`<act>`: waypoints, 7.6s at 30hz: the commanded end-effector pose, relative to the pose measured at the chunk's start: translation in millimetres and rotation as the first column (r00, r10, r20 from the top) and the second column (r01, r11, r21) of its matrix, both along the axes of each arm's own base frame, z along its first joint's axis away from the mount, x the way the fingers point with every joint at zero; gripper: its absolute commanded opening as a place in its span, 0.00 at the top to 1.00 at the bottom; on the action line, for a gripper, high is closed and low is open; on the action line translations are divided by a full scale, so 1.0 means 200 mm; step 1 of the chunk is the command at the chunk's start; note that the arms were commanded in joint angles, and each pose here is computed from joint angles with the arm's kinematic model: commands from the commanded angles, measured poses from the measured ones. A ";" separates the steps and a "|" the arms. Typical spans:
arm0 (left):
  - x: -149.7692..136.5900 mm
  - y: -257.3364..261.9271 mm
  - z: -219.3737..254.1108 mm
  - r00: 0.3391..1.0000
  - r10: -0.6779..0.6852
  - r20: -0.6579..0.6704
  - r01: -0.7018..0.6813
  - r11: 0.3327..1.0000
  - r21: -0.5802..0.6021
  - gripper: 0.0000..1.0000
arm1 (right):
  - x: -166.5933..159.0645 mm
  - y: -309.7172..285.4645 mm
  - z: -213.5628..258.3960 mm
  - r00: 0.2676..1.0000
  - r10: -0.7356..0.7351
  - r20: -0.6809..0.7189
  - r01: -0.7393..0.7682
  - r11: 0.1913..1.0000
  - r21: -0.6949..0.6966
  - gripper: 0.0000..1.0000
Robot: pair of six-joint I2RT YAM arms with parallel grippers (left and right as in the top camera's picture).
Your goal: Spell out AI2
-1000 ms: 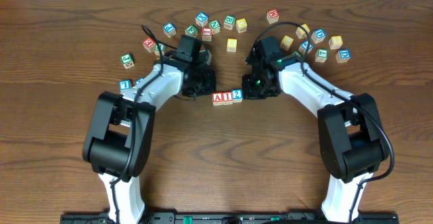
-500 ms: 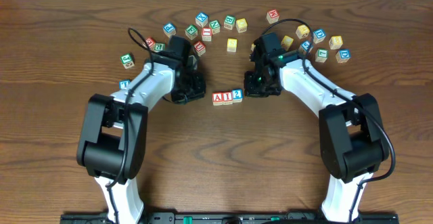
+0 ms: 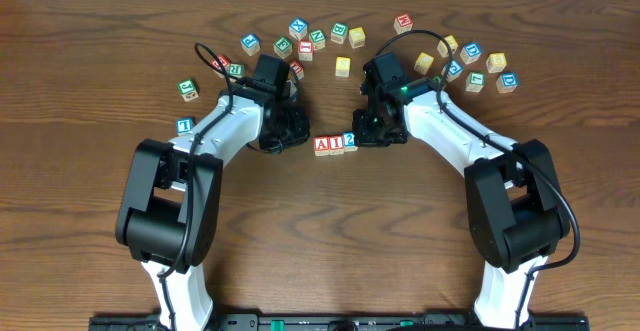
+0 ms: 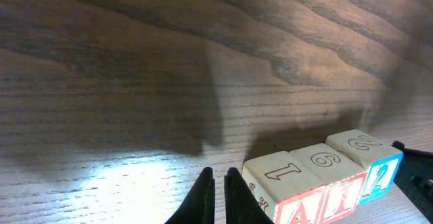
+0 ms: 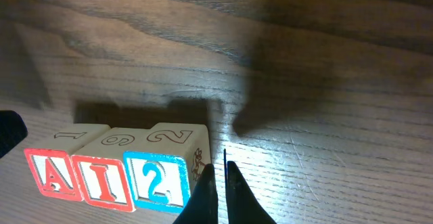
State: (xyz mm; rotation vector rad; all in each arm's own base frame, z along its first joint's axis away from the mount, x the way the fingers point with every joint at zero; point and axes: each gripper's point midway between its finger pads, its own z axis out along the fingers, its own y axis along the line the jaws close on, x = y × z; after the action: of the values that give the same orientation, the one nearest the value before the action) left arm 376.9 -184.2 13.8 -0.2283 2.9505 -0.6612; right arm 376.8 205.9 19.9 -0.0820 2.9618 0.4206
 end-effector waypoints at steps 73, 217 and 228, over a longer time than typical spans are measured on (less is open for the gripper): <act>0.07 -0.09 0.00 0.995 -0.019 0.102 0.018 1.000 0.012 0.92 | 0.23 0.06 0.12 0.981 -0.039 0.188 0.030 0.998 0.049 0.99; -0.07 0.77 1.46 0.724 0.276 0.633 -0.286 0.954 -0.089 0.02 | -0.68 -1.04 0.91 0.153 -0.197 0.968 0.268 0.951 0.151 0.01; -0.07 0.77 1.46 0.724 0.276 0.633 -0.286 0.954 -0.089 0.02 | -0.65 -1.02 0.71 0.194 -0.194 0.962 0.251 0.958 0.143 0.01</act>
State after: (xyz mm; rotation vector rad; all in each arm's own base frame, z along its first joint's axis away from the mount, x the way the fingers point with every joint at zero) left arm 361.3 -31.7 299.4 -0.3692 2.2068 -0.5433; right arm 246.7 1.9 166.9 0.0861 1.6077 0.1391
